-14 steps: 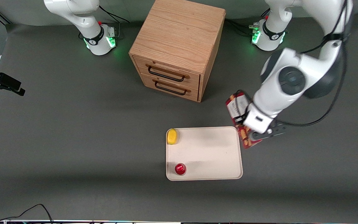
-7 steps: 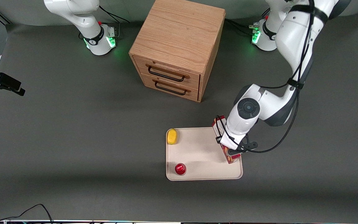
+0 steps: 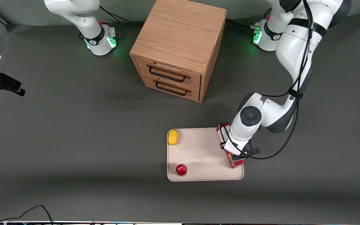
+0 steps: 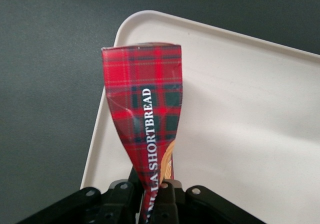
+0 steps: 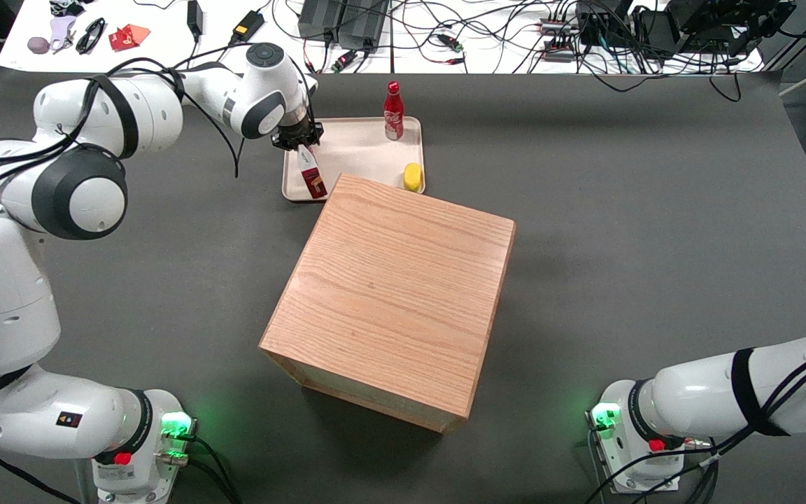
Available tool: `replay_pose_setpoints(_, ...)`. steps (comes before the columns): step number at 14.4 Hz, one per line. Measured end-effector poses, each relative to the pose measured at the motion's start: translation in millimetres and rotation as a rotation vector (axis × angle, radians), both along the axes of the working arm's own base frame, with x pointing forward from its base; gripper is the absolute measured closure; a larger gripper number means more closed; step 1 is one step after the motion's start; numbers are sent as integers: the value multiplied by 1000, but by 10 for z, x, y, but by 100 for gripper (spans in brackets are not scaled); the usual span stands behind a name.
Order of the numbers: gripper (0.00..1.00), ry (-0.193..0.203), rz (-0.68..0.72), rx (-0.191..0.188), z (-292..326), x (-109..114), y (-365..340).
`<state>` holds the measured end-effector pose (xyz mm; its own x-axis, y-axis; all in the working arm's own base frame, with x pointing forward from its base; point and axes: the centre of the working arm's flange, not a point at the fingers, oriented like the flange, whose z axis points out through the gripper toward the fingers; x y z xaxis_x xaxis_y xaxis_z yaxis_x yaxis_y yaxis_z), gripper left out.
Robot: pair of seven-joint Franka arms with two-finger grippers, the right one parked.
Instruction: Place red cookie box on tray
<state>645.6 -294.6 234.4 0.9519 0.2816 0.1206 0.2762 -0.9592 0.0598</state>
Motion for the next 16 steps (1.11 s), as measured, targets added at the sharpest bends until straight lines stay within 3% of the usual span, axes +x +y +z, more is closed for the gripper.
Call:
replay_pose_setpoints(5,30,5,7,12,110,46,9)
replay_pose_setpoints(8,1,92,14,99,610,75,37)
replay_pose_setpoints(10,0,159,-13,124,1194,18,14)
replay_pose_setpoints(12,0,200,-105,130,1858,-58,145)
replay_pose_setpoints(16,0,200,-295,126,3069,-141,1322)
